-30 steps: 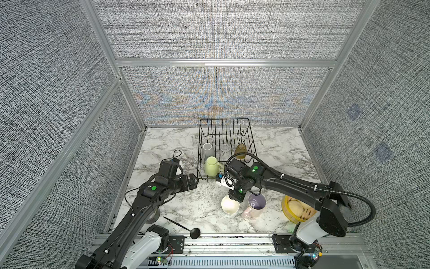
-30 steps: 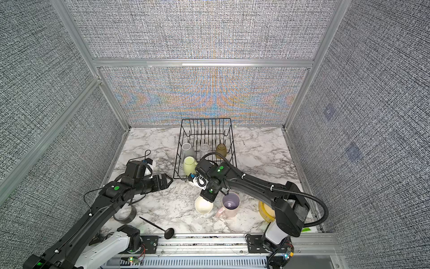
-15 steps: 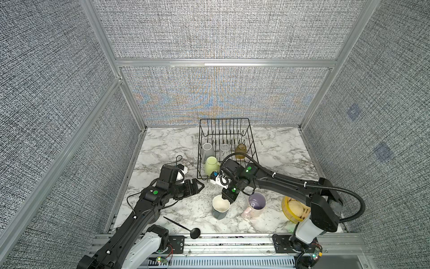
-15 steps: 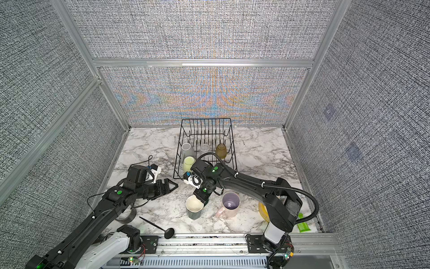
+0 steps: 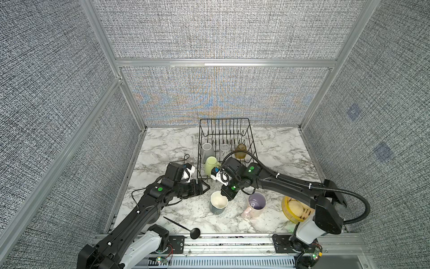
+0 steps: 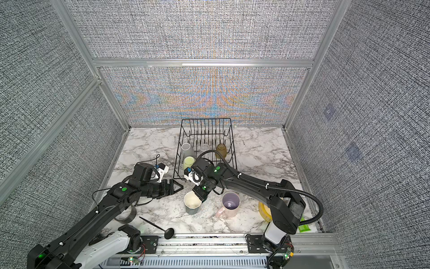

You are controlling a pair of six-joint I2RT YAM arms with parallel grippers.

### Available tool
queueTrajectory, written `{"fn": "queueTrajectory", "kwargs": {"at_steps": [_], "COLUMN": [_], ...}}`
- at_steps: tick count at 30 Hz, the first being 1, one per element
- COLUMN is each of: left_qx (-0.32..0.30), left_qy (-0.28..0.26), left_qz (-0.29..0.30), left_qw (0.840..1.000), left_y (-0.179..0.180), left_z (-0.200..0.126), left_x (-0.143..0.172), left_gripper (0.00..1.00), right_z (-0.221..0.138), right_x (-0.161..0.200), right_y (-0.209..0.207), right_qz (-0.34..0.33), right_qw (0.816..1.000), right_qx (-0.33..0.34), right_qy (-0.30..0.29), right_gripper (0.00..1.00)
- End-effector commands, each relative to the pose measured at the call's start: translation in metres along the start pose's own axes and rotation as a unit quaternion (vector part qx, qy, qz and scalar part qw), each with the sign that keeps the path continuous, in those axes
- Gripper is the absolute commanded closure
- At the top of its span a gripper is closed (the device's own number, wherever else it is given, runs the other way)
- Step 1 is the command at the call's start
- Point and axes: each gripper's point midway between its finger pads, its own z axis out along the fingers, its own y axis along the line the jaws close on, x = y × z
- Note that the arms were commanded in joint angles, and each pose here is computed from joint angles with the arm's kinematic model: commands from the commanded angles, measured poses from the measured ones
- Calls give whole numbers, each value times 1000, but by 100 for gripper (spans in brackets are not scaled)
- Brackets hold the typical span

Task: Load cups into a dish rack
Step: Move the cup to the bottom-center of the table, then pick up the cup from the bottom-center of the table.

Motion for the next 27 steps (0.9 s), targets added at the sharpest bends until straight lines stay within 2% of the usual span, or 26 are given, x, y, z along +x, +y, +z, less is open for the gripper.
{"fn": "queueTrajectory", "kwargs": {"at_steps": [1,4,10,13,17,21,27], "left_qx": [2,-8,9,9,-39,-25,-54], "left_qy": [5,12,30,39,43,45,70], "left_qz": [14,16,23,30,42,34,48], "left_qw": [1000,1000,999,999,997,998,995], "left_y": [-3,-2,-10,-13,2,-2,3], "left_z": [3,5,13,16,18,27,43], "left_x": [0,2,9,13,19,23,34], "left_gripper": [17,18,19,25,30,32,35], "right_z": [-3,-2,-1,-11,-26,-49,-80], "right_x": [-8,-8,-6,-5,-6,-3,0], "right_y": [-1,0,1,-3,-11,-32,-64], "right_qz": [9,12,16,15,8,20,57], "right_qw": [1000,1000,999,999,997,993,983], "right_qx": [4,2,-3,10,7,22,56], "right_qy": [-20,-20,-28,-36,-73,-110,-166], "right_gripper": [90,83,79,73,66,63,61]}}
